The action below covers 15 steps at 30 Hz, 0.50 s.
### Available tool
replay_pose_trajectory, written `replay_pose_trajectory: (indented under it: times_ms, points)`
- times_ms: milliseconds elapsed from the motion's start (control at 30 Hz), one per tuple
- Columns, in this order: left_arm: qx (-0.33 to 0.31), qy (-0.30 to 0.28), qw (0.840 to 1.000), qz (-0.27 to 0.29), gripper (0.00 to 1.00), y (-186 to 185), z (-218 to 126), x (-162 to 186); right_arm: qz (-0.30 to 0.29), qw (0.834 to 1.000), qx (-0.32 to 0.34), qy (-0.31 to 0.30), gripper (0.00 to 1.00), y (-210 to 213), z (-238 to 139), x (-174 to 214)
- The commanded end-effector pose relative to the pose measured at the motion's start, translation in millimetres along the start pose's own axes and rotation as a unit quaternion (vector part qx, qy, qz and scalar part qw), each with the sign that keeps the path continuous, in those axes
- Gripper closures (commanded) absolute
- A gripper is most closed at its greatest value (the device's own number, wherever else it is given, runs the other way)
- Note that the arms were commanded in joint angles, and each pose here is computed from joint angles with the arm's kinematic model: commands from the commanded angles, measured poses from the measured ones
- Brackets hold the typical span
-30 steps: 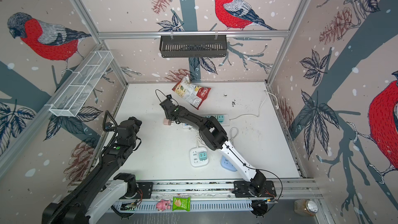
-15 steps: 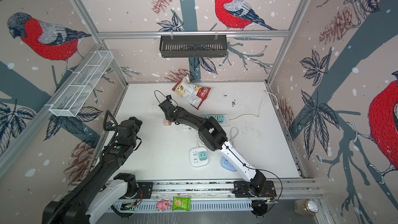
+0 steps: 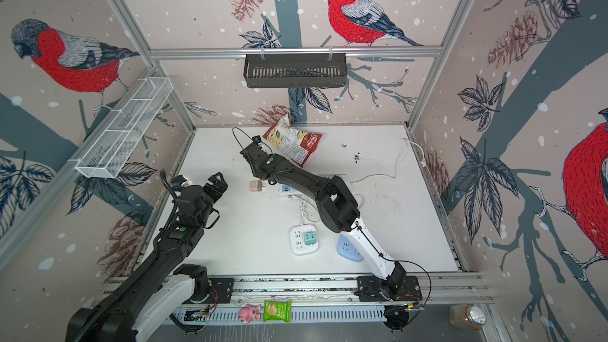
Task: Insert the plug
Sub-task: 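Lift the green adapter with the right gripper while the left gripper approaches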
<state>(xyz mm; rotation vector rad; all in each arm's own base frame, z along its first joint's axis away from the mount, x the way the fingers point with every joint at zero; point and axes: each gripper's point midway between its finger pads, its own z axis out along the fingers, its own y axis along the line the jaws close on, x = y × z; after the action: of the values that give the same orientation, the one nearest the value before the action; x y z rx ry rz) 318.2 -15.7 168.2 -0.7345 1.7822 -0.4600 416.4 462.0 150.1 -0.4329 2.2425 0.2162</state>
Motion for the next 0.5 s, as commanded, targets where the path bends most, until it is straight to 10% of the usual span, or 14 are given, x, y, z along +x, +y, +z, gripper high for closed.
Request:
replay_pose_trajectory:
  times_ms: [0, 300, 467]
  points:
    - [0.105, -0.009, 0.994, 0.042, 0.03, -40, -8, -4, 0.008, 0.997, 0.004, -0.071, 0.83, -17, -66, -50]
    - [0.230, -0.046, 0.968, 0.093, 0.06, -84, -44, -3, 0.023, 0.977, -0.021, -0.213, 0.85, -57, -188, -98]
    - [0.282, -0.062, 0.949, 0.123, 0.08, -109, -66, -5, -0.023, 0.952, -0.052, -0.302, 0.86, -76, -228, -57]
